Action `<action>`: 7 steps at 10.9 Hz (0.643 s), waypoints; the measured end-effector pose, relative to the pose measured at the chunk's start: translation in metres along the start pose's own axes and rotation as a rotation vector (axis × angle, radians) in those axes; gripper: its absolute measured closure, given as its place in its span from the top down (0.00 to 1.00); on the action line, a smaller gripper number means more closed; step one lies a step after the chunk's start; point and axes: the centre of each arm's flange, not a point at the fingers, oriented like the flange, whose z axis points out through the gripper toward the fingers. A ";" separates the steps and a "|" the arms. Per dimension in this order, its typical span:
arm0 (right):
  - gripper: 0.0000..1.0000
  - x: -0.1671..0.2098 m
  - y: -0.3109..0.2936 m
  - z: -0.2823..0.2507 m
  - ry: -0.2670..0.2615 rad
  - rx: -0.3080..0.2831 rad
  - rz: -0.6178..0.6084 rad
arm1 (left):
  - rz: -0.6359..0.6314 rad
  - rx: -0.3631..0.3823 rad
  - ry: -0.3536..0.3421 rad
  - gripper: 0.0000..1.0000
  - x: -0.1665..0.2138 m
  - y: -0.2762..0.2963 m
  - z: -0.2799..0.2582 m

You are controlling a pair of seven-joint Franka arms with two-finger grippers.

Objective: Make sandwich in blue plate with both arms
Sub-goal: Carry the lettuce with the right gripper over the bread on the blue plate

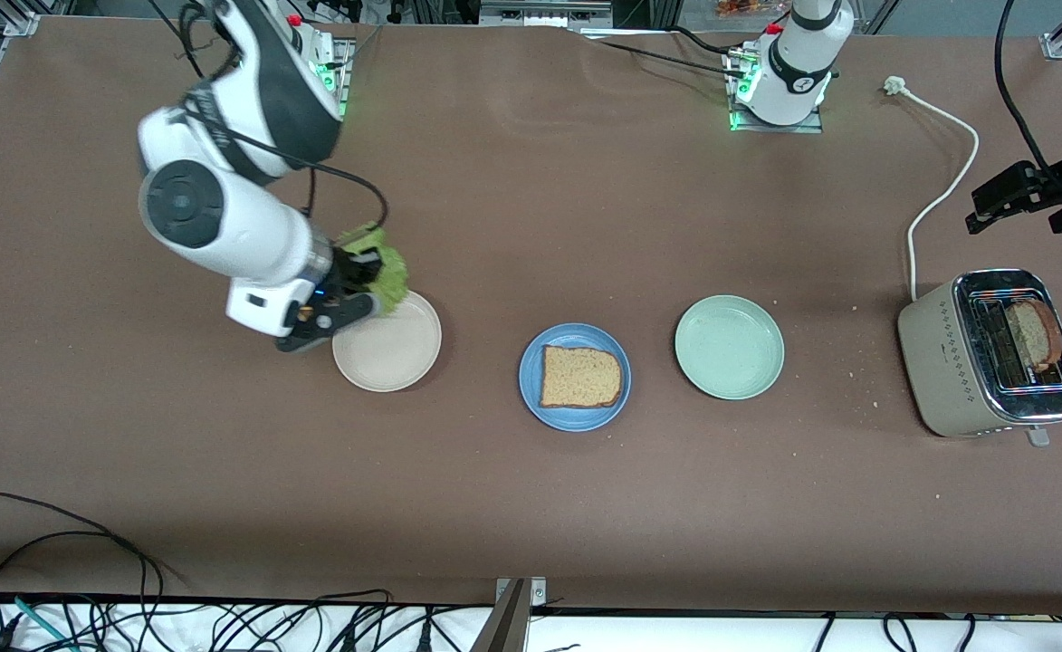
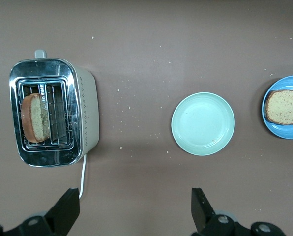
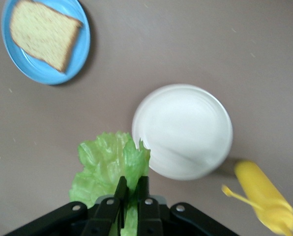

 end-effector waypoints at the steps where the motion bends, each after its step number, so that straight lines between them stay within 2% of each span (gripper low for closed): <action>1: 0.11 0.012 -0.024 0.013 0.050 0.008 -0.007 | 0.000 0.000 0.000 1.00 0.000 0.000 0.000; 3: 0.08 0.032 -0.058 0.040 0.140 0.060 -0.018 | 0.000 0.000 -0.001 1.00 0.000 0.000 0.000; 5: 0.08 0.052 -0.072 0.069 0.184 0.124 -0.008 | 0.000 0.000 -0.001 1.00 0.000 0.000 0.001; 7: 0.08 0.071 -0.086 0.097 0.251 0.156 -0.012 | 0.000 0.000 -0.001 1.00 0.001 0.000 0.001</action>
